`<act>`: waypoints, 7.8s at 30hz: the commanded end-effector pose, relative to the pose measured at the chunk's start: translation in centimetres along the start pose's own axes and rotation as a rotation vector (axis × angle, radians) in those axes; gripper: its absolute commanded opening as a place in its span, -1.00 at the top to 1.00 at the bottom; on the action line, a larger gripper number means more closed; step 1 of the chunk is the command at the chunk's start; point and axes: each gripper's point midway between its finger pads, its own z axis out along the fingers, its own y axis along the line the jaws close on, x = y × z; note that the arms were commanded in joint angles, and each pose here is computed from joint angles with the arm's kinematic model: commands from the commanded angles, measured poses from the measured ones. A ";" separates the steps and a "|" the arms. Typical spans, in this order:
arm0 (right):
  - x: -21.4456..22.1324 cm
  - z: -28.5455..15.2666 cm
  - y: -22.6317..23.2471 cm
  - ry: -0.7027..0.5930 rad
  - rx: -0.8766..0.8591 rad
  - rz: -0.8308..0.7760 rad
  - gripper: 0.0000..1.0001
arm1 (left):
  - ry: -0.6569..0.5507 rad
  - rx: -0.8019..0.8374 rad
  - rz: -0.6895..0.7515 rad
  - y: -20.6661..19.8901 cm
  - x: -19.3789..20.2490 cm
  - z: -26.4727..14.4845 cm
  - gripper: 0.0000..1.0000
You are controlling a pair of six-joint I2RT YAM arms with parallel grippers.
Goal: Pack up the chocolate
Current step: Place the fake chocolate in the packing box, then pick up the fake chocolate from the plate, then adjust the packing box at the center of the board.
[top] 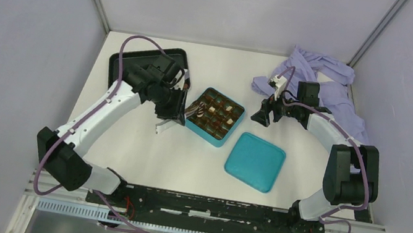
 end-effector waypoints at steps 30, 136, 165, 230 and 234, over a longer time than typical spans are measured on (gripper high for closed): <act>-1.0 0.1 -0.1 -0.022 -0.017 -0.028 -0.64 | 0.032 -0.157 0.021 2.0 -0.6 1.3 0.18; -0.9 0.1 -0.1 -0.022 -0.023 -0.026 -0.63 | -0.002 -0.295 -0.197 13.9 -10.7 5.1 0.04; -1.0 0.0 -0.1 -0.024 -0.019 -0.034 -0.64 | -0.201 -0.133 -0.129 9.4 -13.2 -0.1 0.73; -2.2 12.9 -2.8 0.310 0.019 -0.236 -0.36 | -0.020 -0.078 0.092 -1.6 -1.0 -0.7 0.67; -1.6 13.6 -2.7 0.332 0.017 -0.260 -0.11 | -0.018 -0.082 0.095 -1.6 -1.1 -0.7 0.67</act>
